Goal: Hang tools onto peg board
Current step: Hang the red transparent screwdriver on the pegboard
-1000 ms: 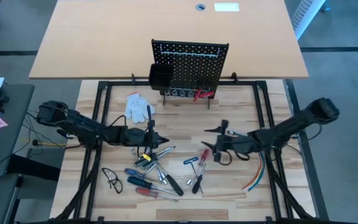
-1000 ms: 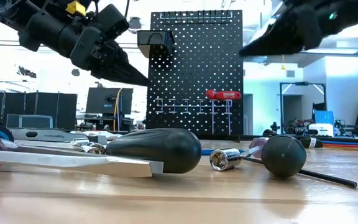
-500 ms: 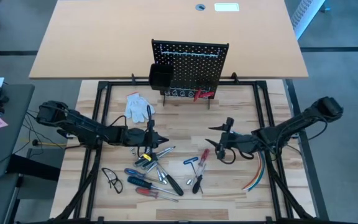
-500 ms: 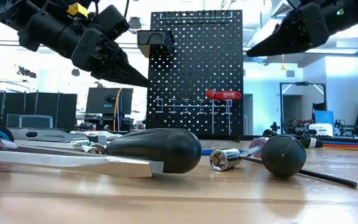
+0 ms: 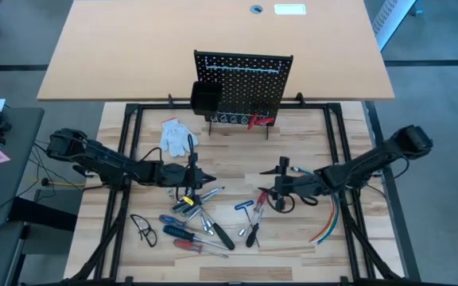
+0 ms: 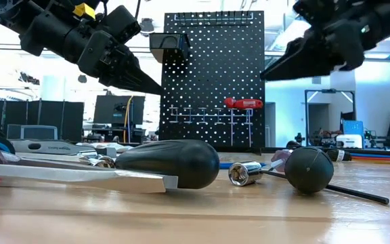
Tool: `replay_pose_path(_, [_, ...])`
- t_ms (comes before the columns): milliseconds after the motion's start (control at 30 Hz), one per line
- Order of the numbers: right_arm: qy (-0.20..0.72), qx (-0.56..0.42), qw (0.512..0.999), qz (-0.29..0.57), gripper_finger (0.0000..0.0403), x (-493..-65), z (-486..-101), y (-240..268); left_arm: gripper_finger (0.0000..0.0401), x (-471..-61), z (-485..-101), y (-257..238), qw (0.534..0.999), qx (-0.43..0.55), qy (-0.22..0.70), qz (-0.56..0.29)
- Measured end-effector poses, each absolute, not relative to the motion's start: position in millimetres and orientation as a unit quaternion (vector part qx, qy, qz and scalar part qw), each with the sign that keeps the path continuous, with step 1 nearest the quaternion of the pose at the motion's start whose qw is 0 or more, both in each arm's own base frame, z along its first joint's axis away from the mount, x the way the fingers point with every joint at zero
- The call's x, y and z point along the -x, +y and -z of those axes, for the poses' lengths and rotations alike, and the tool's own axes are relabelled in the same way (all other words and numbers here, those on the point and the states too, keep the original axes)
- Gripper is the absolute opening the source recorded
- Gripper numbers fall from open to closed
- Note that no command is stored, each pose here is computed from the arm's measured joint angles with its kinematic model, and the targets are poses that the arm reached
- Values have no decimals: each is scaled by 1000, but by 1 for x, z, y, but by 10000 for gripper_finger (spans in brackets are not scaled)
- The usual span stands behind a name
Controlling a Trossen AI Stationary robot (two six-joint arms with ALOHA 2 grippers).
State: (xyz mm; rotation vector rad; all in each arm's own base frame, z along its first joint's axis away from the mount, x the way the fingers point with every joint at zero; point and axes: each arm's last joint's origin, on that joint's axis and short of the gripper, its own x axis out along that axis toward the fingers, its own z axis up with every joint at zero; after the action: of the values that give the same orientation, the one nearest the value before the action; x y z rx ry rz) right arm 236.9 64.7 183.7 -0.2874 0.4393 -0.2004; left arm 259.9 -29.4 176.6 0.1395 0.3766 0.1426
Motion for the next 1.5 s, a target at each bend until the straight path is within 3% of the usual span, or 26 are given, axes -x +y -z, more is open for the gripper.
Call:
replay_pose_path(833, [237,140,956,103,249,-247,-170,56,0,-260,-176,-29,977,-66,187,-72])
replay_pose_path(1233, [225,95,970,-2,249,-251,-172,52,0,-260,-176,-29,977,-65,187,-74])
replay_pose_path(1500, [218,80,973,-3,249,-252,-174,51,0,-260,-176,-29,978,-62,187,-74])
